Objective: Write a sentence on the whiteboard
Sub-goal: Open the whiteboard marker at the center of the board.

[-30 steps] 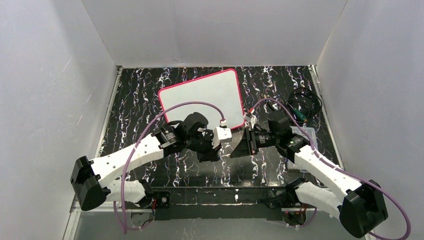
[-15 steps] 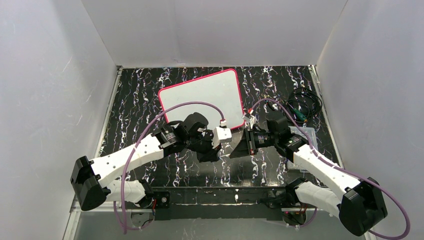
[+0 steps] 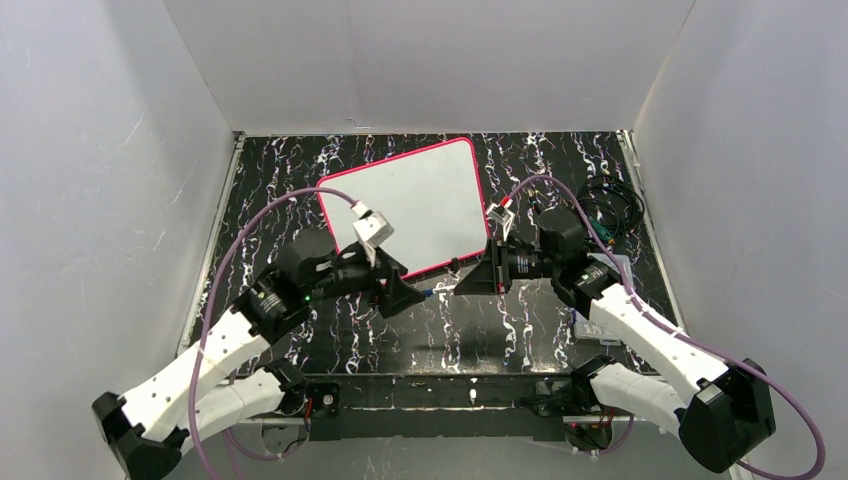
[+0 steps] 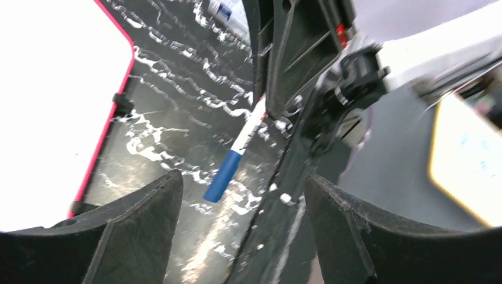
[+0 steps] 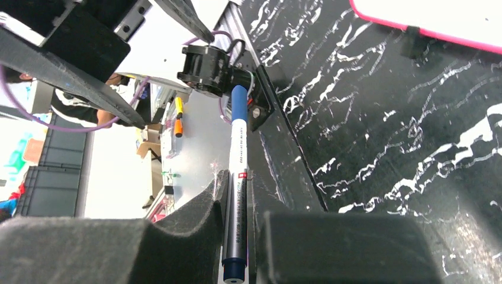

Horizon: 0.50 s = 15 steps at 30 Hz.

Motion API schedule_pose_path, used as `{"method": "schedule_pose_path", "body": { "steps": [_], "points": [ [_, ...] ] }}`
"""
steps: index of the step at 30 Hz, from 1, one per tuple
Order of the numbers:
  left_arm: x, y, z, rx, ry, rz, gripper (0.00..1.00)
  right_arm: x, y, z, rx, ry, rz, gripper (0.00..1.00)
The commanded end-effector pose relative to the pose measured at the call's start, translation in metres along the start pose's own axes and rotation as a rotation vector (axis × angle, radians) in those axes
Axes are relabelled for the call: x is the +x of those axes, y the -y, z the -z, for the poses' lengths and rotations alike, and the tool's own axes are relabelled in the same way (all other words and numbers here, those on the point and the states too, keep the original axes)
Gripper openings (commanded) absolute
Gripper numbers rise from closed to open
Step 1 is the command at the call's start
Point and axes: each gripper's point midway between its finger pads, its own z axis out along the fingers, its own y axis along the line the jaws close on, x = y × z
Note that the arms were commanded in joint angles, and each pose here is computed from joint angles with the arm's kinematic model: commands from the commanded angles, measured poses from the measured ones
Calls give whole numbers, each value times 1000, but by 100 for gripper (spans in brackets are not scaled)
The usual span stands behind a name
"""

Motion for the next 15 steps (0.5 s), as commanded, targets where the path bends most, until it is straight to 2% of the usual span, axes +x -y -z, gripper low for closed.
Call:
{"method": "schedule_pose_path", "body": {
  "steps": [1,5,8,15],
  "points": [
    [-25,20,10,72,185,284,73,-33,-50,5,-153,69,163,1],
    [-27,20,18,78,249,414,73,-37,-72,11,-220,65,212,1],
    [-29,20,24,81,265,435,74,-38,-83,14,-256,55,229,1],
    [-42,40,25,216,270,454,72,-40,-95,18,-304,67,240,1]
  ]
}}
